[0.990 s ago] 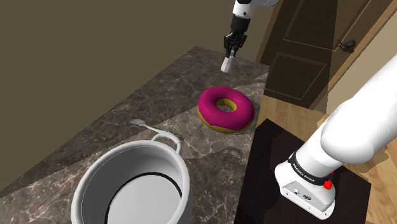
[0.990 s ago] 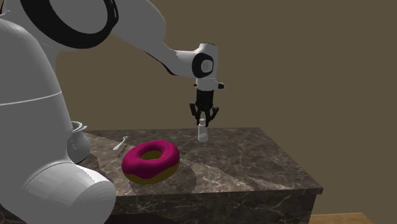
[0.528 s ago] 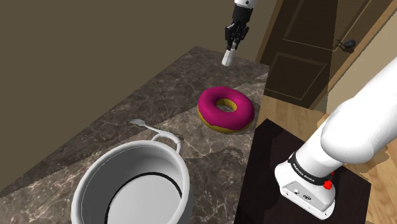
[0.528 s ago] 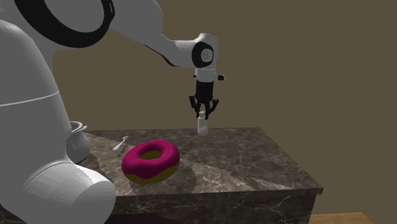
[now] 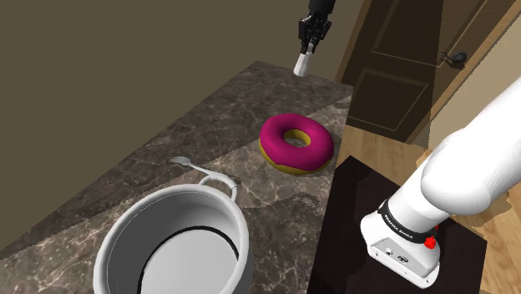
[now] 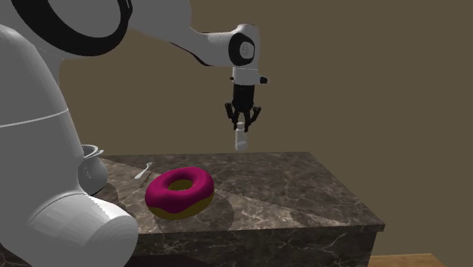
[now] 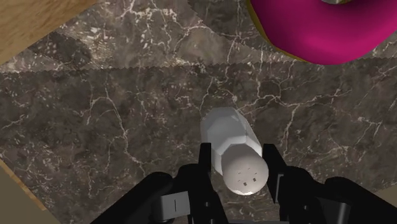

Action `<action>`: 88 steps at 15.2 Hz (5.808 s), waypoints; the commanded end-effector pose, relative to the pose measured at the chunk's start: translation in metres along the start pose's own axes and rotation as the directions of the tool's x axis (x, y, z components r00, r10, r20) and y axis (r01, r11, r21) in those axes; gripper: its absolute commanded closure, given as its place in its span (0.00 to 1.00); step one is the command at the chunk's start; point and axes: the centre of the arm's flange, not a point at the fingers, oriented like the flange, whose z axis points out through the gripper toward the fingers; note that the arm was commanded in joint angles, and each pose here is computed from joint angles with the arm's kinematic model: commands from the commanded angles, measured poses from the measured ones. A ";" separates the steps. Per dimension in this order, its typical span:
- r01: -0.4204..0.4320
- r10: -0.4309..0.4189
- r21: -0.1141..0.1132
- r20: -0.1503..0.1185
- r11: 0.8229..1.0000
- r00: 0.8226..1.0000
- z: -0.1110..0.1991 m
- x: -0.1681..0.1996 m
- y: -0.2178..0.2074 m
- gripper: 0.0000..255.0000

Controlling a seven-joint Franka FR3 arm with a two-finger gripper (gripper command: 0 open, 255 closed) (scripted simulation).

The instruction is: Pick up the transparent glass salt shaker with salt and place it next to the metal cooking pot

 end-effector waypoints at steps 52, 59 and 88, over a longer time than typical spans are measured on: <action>0.000 0.000 0.000 0.000 1.000 1.000 -0.041 -0.360 -0.388 1.00; 0.000 0.000 0.000 0.000 1.000 1.000 -0.037 -0.423 -0.455 1.00; 0.000 0.000 0.000 0.000 1.000 1.000 0.107 -0.446 -0.466 1.00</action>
